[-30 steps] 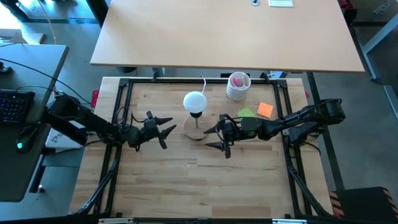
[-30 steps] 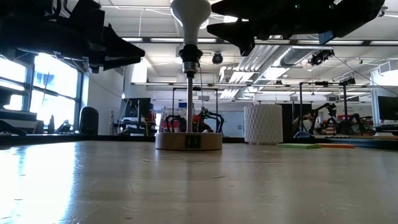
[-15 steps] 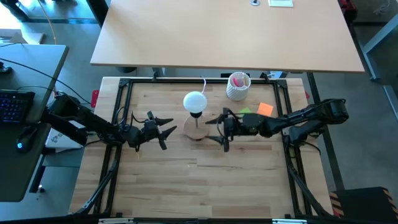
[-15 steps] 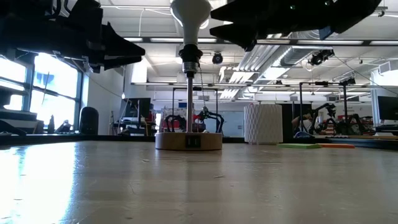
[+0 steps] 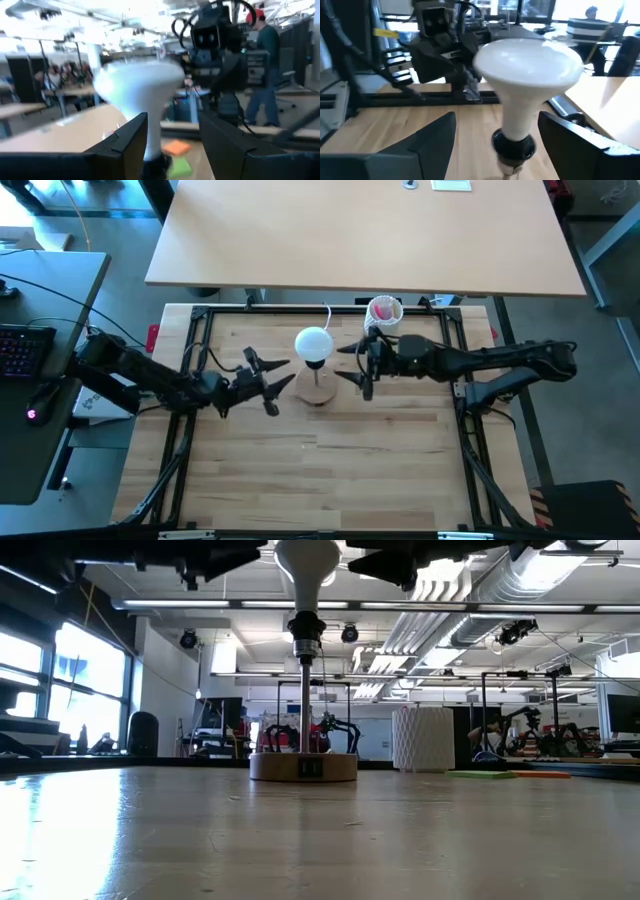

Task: Screw lightbulb
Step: Insert the white lightbulb into the brown lamp

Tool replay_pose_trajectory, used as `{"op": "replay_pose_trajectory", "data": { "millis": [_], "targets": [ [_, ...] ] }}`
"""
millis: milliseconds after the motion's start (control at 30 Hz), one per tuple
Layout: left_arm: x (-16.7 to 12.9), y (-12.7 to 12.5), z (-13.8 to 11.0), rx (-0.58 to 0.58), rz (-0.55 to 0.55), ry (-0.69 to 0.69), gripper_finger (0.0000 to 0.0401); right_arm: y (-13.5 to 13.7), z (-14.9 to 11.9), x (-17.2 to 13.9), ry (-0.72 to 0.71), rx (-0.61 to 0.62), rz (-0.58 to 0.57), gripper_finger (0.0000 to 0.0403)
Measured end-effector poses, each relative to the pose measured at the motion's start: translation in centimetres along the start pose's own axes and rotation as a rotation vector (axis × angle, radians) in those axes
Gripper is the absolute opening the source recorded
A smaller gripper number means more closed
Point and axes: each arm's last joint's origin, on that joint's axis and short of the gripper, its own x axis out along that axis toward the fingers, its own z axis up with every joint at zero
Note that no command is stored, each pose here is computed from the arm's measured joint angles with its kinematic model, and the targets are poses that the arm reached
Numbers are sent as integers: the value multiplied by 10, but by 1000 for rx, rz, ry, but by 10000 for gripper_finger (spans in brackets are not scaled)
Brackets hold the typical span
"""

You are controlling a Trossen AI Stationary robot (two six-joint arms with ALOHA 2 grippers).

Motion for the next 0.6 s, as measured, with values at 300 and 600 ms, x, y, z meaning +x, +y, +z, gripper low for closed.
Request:
{"op": "replay_pose_trajectory", "data": {
  "millis": [300, 600],
  "targets": [
    [20, 12, 16, 60, 83, -20, 174, -7, 7, 4, -12, -30, -97, 280],
    [34, 35, 9, 23, 25, -36, 174, -15, 7, 4, -16, -105, -101, 280]
  ]
}}
